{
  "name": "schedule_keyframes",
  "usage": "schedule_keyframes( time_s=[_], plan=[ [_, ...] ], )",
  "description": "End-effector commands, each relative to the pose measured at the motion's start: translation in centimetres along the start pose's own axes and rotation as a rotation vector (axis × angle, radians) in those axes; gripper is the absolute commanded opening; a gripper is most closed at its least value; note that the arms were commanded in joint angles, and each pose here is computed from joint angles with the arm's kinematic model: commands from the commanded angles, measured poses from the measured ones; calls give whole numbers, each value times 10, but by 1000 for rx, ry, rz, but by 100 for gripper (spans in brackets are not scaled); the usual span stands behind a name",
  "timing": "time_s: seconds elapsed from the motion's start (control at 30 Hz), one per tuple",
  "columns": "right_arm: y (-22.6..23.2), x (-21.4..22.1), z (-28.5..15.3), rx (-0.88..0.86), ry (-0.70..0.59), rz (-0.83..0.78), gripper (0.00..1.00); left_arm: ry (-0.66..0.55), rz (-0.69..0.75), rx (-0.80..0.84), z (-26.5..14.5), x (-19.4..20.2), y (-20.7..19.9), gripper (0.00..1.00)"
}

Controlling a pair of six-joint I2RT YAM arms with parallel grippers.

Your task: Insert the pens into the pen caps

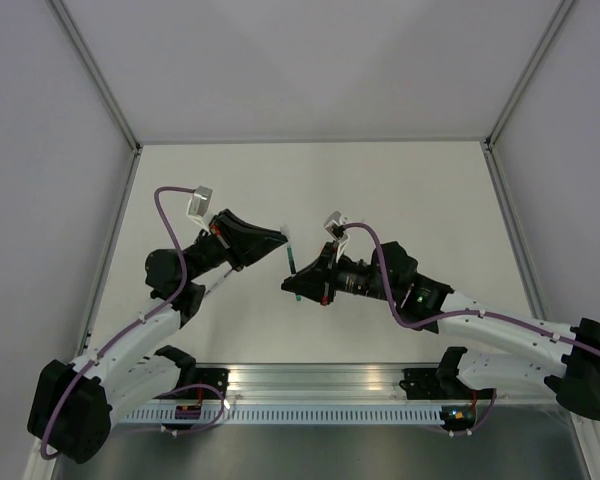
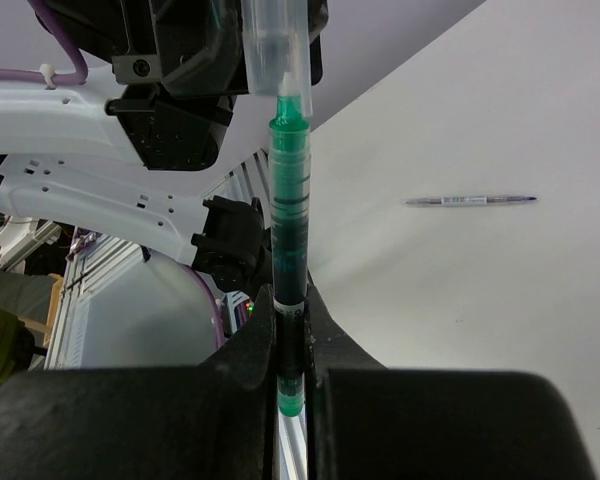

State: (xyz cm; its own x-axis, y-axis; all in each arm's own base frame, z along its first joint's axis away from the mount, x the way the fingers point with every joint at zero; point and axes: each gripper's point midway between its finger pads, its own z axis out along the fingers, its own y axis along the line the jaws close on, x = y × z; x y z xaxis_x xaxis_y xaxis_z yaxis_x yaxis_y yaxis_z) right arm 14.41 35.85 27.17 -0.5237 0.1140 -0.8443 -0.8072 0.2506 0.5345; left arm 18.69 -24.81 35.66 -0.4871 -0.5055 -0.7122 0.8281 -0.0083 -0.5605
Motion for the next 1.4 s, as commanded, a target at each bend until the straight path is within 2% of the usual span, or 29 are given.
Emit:
schedule_keyframes(
  time_s=[0.0, 0.63, 0.7, 0.73, 0.8, 0.83, 1.03, 1.37],
  plan=[
    [21, -48, -4, -29, -127, -47, 0, 80, 89, 58, -6, 16, -12, 2],
    [16, -50, 7, -6, -84, -86, 0, 136, 105, 95, -12, 24, -24, 3],
    [19, -45, 9, -30, -62, -95, 0, 136, 101, 90, -11, 23, -24, 12],
    [19, -42, 9, -36, -53, -94, 0, 133, 101, 89, -11, 22, -25, 27],
    [18, -37, 7, -39, -43, -102, 0, 125, 96, 79, -9, 19, -24, 40],
    [18, -37, 5, -39, -47, -105, 0, 120, 99, 77, -8, 17, -25, 51],
    [21, -35, -8, -39, -48, -114, 0, 108, 104, 65, -4, 9, -27, 65],
    [19, -12, -16, -63, 10, -110, 0, 74, 134, 24, 10, -18, -36, 74]
  ],
)
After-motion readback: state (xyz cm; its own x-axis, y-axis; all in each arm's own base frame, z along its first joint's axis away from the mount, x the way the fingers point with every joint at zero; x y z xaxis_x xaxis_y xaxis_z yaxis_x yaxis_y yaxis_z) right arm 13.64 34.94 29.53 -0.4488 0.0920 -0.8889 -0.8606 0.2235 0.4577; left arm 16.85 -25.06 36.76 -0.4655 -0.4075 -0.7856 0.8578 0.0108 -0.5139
